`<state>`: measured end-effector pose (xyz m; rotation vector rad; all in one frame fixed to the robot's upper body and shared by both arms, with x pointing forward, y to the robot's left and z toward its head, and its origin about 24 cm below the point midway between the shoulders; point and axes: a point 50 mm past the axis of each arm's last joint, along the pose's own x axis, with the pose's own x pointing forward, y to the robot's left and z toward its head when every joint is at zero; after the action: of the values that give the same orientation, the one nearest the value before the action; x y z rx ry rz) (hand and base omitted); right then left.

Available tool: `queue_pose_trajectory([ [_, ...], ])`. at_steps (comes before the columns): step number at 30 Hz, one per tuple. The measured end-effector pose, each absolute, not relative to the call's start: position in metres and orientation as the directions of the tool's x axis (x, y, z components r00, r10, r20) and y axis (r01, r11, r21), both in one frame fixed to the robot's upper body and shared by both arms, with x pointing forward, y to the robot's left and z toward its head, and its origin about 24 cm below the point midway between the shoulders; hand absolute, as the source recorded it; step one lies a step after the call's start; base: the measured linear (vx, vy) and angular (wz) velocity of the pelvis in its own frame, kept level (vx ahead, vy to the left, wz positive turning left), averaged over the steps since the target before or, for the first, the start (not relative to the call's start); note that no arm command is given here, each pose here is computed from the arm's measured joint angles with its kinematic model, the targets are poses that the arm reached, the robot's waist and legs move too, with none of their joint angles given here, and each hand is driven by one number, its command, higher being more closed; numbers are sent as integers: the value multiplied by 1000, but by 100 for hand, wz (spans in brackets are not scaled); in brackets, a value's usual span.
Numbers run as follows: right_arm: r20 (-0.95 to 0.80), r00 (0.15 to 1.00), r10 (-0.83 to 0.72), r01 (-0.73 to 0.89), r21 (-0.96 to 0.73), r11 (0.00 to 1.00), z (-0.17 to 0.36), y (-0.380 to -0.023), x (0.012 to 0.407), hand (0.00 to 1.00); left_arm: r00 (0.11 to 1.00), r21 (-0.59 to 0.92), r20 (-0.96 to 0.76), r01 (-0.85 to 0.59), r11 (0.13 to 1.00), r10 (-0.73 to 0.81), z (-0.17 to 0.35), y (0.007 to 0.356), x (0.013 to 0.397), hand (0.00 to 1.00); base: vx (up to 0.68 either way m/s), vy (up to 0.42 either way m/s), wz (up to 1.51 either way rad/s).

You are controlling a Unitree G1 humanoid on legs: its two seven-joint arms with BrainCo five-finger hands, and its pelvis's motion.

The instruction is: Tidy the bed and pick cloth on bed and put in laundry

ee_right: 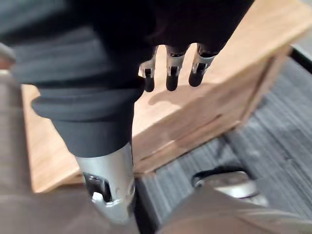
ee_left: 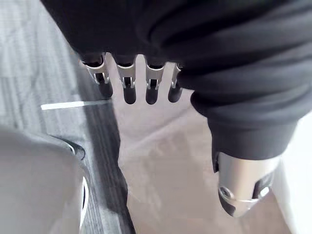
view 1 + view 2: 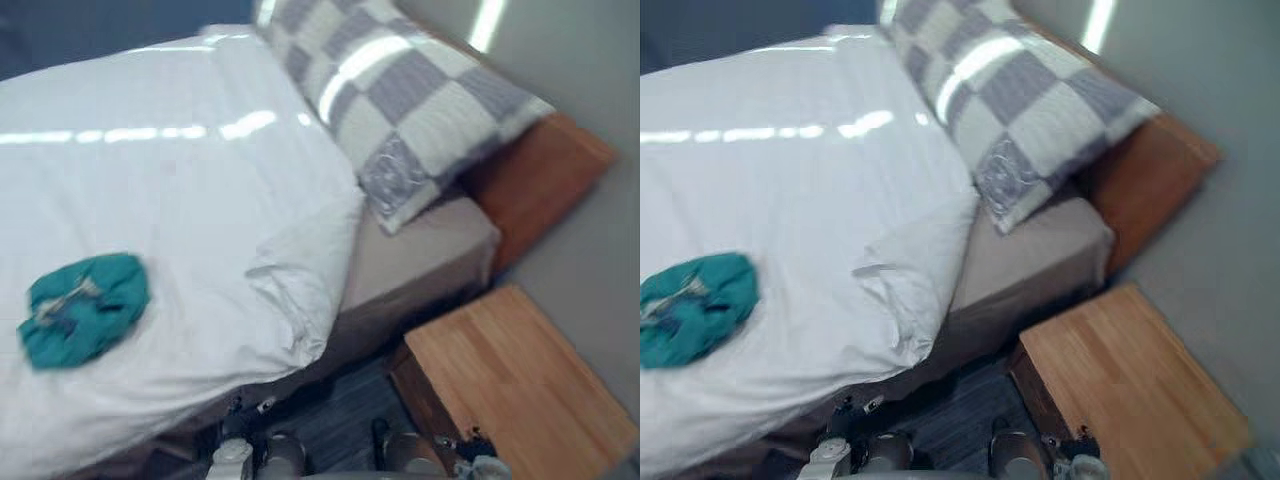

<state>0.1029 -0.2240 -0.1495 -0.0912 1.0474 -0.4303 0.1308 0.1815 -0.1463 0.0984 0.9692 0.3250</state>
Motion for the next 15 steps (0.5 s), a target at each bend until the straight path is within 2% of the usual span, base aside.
queue_pose_trajectory([
  [4, -805, 460, -375, 352, -223, 909, -146, -216, 116, 0, 524, 229, -790, -229, 946, 318, -146, 183, 131, 0, -22, -140, 104],
  [10, -854, 373, -364, 481, -157, 863, -155, -208, 99, 0, 484, 250, -817, -194, 949, 314, -150, 193, 119, 0, -40, 119, 43],
  [13, -840, 348, -415, 600, -141, 788, -150, -222, 96, 0, 456, 276, -825, -187, 943, 332, -152, 203, 112, 0, 11, 114, 10],
  [15, -759, 402, -512, 658, -150, 738, -130, -245, 110, 0, 450, 270, -833, -178, 946, 322, -153, 205, 108, 0, -1, 96, -7],
])
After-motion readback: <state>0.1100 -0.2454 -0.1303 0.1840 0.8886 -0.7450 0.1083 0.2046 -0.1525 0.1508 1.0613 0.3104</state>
